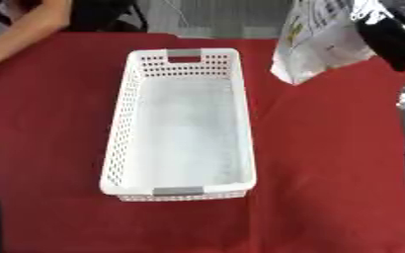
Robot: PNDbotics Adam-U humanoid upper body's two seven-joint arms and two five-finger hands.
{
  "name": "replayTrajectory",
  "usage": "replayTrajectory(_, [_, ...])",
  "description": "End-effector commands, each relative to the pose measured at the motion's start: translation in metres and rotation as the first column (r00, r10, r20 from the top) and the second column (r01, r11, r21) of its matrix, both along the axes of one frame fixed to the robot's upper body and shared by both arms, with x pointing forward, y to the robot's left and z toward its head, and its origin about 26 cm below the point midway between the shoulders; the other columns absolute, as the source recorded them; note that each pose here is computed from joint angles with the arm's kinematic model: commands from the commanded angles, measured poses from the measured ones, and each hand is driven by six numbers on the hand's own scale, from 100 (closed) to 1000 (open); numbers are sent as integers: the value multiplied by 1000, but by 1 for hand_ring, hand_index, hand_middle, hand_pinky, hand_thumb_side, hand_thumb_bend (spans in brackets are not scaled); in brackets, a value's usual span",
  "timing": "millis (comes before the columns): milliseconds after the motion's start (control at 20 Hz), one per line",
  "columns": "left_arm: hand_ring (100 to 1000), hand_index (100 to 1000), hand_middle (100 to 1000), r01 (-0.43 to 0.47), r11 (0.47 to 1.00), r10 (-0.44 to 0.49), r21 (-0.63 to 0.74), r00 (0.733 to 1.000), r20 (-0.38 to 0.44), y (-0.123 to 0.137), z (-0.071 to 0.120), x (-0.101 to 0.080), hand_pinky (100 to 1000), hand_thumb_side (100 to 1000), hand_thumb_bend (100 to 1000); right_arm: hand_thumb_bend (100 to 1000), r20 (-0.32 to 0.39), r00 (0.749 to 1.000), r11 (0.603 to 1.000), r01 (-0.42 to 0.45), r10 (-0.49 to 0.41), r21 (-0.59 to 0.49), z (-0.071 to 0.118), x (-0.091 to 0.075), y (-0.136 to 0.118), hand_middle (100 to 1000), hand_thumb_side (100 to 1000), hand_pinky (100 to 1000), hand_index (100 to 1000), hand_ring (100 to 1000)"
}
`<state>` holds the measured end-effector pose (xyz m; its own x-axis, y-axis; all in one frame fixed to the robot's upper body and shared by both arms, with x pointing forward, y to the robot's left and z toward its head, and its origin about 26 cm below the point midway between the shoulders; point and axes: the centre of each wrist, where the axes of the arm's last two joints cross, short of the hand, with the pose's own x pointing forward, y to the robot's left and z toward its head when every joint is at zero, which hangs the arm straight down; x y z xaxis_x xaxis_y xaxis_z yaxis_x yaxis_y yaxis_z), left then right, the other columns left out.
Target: Pick up objects on the table and place them in the box.
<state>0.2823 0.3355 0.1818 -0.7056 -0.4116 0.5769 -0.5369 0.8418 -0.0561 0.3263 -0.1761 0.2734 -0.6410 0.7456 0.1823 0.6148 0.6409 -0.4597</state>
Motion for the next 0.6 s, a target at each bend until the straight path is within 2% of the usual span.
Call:
replayTrajectory(50, [601, 802, 727, 11, 1000, -11, 18, 1000, 19, -1, 6, -1, 604, 1000, 100, 100, 9, 999, 999, -39, 40, -16, 8, 3, 13, 100, 100, 100, 226, 100])
replayTrajectory(300, [601, 801, 727, 18, 1000, -18, 20, 1000, 16, -2, 6, -1, 604, 1000, 100, 100, -28, 996, 995, -86, 84, -51, 5, 15, 35, 100, 100, 100, 230, 100])
replayTrajectory(600, [601, 801, 727, 26, 999, -26, 21, 1000, 15, -3, 6, -1, 605, 1000, 100, 100, -83, 988, 984, -138, 129, -111, -8, 27, 59, 100, 110, 100, 239, 100])
